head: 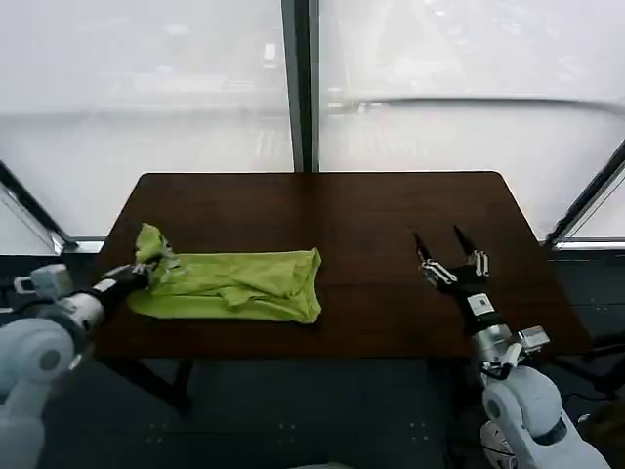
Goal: Fold and organize the clothes.
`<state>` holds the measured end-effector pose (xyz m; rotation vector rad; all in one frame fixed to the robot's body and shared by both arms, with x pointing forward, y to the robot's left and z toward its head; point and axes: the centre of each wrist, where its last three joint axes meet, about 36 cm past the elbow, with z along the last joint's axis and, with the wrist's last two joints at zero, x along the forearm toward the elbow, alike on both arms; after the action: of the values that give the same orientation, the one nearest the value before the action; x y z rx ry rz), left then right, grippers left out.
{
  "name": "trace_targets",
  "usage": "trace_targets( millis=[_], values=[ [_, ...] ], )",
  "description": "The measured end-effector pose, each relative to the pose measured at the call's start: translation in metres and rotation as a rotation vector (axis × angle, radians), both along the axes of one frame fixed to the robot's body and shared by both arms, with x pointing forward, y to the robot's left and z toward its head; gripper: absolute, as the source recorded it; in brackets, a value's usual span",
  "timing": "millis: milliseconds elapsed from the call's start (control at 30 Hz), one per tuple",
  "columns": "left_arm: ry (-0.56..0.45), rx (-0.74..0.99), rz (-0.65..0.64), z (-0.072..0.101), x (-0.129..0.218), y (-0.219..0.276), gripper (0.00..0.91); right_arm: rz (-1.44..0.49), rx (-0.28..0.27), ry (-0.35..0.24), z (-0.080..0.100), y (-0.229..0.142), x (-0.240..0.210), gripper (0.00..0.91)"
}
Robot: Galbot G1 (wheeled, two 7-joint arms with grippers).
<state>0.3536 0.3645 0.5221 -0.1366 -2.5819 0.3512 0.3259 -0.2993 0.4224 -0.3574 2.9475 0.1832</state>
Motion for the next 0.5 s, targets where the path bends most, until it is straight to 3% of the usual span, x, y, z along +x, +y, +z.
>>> trace_targets(
  millis=[500],
  values=[
    [0.034, -0.228, -0.107, -0.034, 0.024, -0.1, 0.0, -0.062, -0.018, 0.053, -0.015, -0.003, -0.024, 0.878]
  ],
)
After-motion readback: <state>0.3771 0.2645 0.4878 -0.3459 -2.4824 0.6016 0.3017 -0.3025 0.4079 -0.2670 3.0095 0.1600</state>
